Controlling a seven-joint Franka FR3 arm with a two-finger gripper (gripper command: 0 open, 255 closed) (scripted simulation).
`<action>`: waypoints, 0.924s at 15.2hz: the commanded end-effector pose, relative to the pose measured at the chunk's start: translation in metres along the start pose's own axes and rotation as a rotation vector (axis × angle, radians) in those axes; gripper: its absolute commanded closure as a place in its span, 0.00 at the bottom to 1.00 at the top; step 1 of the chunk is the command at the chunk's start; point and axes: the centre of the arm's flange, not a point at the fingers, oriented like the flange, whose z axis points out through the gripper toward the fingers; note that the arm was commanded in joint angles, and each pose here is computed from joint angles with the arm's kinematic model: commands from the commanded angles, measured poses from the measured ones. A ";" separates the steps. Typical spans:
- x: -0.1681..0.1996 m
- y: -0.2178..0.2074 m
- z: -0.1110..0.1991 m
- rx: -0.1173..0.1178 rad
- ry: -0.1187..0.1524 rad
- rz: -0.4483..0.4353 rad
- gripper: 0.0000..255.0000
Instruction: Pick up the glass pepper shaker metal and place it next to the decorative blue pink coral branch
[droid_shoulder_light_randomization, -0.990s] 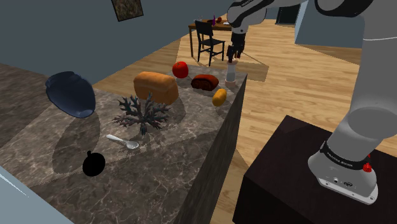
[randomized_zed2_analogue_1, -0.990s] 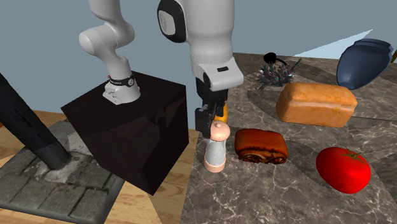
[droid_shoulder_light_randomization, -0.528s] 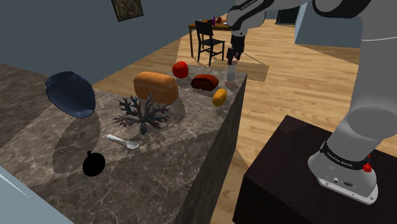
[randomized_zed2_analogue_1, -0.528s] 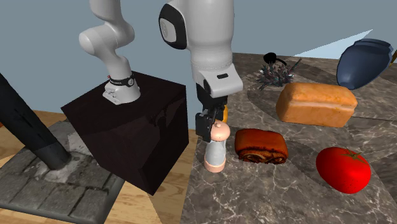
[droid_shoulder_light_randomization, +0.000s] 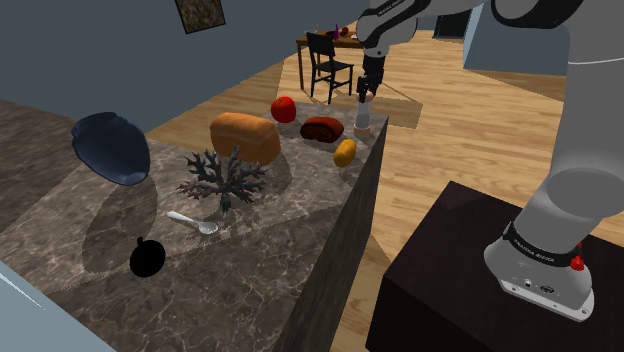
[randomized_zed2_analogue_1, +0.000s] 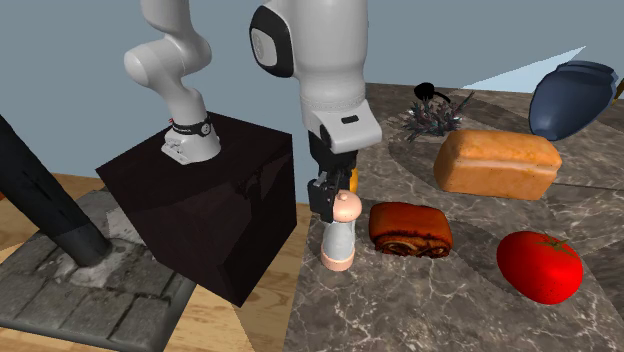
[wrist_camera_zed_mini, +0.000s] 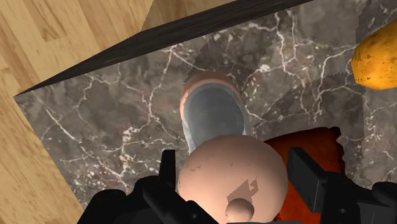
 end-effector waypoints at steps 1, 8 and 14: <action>0.000 0.000 0.000 0.000 -0.001 0.000 1.00; 0.002 0.000 -0.021 0.000 -0.001 0.000 1.00; 0.005 0.000 -0.052 0.000 -0.001 0.000 1.00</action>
